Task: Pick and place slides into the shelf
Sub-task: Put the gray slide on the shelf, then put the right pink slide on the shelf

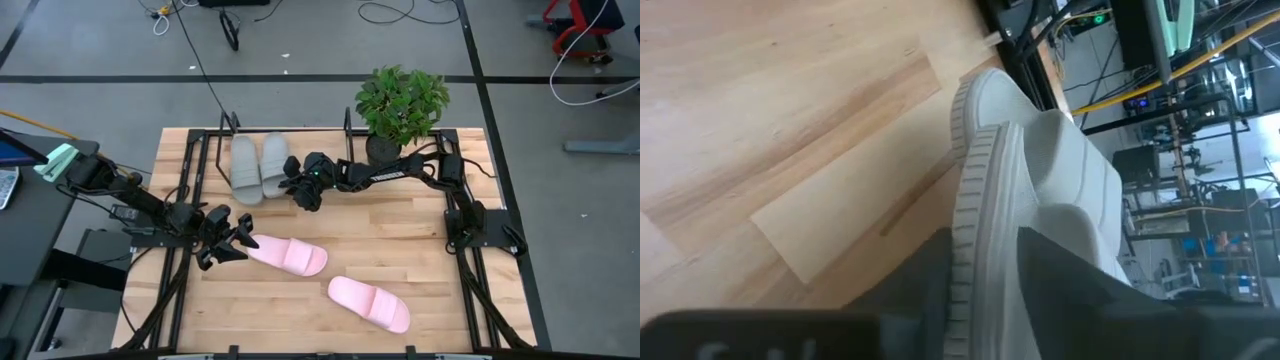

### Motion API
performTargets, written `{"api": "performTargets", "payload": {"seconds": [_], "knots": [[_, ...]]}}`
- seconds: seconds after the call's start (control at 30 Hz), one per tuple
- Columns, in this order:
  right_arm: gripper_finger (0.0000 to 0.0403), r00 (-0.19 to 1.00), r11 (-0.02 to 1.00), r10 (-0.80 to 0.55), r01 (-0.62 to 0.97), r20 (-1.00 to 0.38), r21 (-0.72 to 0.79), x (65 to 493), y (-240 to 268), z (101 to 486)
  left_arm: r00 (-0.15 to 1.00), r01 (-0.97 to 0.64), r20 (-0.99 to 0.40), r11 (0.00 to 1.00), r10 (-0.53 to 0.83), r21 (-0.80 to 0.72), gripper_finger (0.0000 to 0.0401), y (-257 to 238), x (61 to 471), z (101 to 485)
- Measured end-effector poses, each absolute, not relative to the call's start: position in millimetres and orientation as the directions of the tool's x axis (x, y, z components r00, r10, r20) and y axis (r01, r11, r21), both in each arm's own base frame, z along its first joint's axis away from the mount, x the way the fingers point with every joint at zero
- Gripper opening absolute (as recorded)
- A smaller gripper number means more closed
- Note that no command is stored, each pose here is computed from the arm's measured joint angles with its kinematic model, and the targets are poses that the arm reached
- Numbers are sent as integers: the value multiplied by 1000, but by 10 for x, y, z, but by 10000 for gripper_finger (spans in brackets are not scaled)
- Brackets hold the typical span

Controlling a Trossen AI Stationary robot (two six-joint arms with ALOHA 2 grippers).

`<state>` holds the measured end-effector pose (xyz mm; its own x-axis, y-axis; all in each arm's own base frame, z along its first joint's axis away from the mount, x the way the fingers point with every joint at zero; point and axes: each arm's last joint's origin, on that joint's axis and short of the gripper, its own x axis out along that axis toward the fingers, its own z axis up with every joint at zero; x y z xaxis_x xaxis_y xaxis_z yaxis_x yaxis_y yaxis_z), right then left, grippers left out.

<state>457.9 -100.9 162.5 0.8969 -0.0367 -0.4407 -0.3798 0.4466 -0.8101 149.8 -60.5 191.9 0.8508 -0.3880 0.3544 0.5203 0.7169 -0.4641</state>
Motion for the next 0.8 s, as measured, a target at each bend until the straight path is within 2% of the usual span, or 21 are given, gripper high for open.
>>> {"api": "performTargets", "payload": {"seconds": [0.3, 0.57, 0.8], "knots": [[162, 897, 453, -33, -380, -441, -806, 4581, -999, 1625, 851, 520, 354, 717, -388, -464, 195, -605, 1498, 1919], [165, 888, 452, -8, -406, -459, -794, 4595, -880, 1605, 851, 520, 354, 718, -388, -464, 201, -604, 1499, 1919], [165, 889, 536, -7, -382, -457, -753, 4602, -852, 1608, 851, 520, 354, 718, -388, -463, 193, -604, 1499, 1919]]}}
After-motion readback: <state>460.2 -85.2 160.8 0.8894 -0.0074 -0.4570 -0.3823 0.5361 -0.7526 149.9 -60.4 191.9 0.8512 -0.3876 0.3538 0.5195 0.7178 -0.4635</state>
